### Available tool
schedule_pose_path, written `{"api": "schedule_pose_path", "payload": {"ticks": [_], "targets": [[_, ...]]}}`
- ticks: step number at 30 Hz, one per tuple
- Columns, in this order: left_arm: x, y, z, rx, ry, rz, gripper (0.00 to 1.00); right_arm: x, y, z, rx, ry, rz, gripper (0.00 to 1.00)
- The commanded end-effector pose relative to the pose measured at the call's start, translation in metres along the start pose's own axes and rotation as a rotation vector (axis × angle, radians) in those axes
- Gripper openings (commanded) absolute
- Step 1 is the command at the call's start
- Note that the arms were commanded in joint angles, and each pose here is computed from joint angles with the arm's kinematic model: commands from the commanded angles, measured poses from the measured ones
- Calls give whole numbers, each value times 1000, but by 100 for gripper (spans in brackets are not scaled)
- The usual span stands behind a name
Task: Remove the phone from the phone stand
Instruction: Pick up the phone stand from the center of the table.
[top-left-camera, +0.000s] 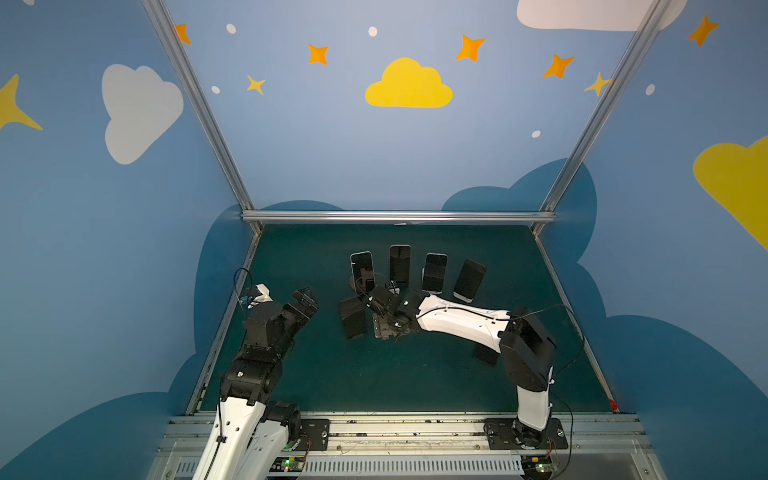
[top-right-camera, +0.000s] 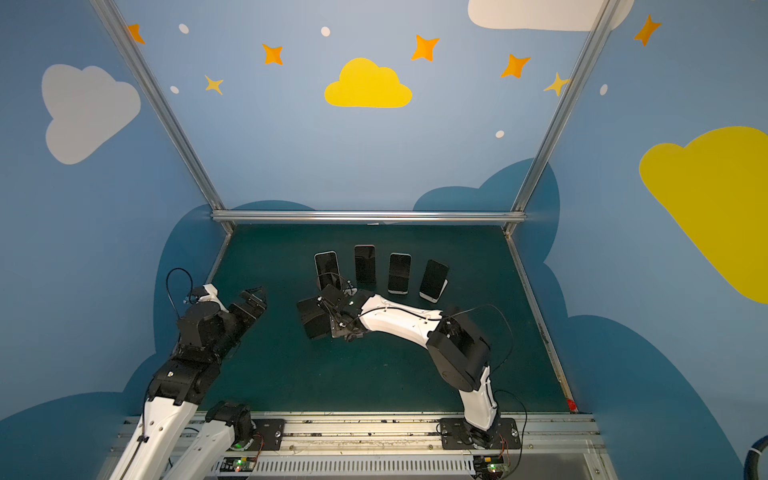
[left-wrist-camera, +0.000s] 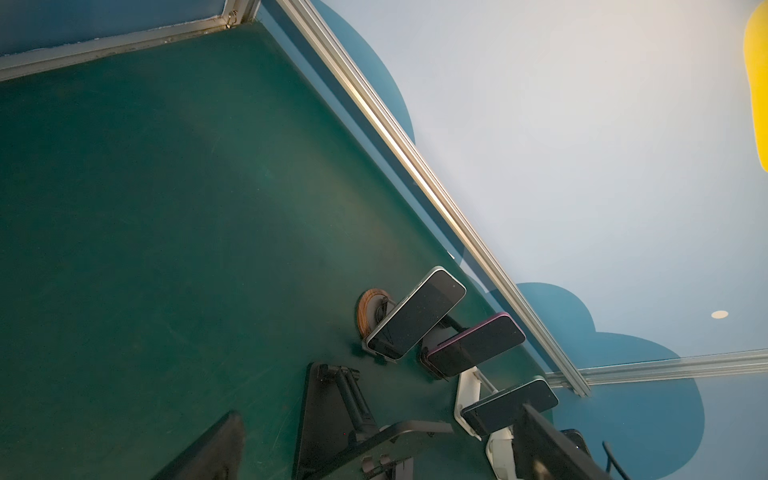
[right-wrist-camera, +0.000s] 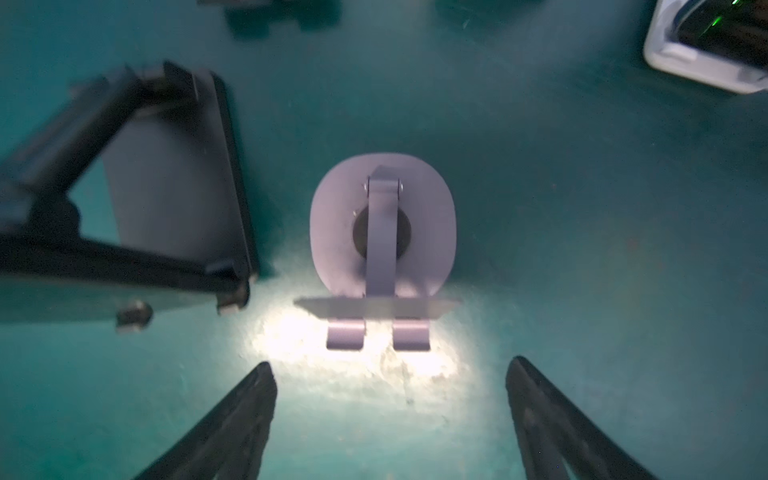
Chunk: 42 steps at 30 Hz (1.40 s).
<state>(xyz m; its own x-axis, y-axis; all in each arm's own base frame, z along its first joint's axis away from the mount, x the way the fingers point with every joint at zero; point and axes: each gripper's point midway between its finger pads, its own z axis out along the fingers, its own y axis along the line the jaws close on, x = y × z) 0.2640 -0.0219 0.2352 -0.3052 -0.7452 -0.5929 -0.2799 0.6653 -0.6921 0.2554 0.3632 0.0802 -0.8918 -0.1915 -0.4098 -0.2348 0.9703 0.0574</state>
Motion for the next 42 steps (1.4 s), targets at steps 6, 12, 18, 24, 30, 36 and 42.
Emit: {"api": "schedule_pose_path", "payload": {"ticks": [6, 12, 18, 24, 30, 36, 42], "targets": [[2, -1, 0, 12, 6, 17, 100, -5, -6, 28, 31, -2, 99, 84], [3, -1, 1, 11, 8, 22, 100, -5, -7, 41, 52, 1, 101, 70], [3, -2, 0, 13, 8, 22, 100, -5, -5, 50, 61, 0, 98, 69], [2, -2, 0, 12, 7, 25, 100, -10, -4, 46, 74, -31, 55, 56], [2, -2, 0, 14, 7, 26, 100, -11, -6, 33, 96, -61, 12, 54], [2, -2, 0, 13, 7, 30, 100, -9, -16, 14, 106, -79, -11, 54], [1, -3, -1, 19, 2, 30, 100, 3, -53, -10, 148, -85, 3, 53]]}}
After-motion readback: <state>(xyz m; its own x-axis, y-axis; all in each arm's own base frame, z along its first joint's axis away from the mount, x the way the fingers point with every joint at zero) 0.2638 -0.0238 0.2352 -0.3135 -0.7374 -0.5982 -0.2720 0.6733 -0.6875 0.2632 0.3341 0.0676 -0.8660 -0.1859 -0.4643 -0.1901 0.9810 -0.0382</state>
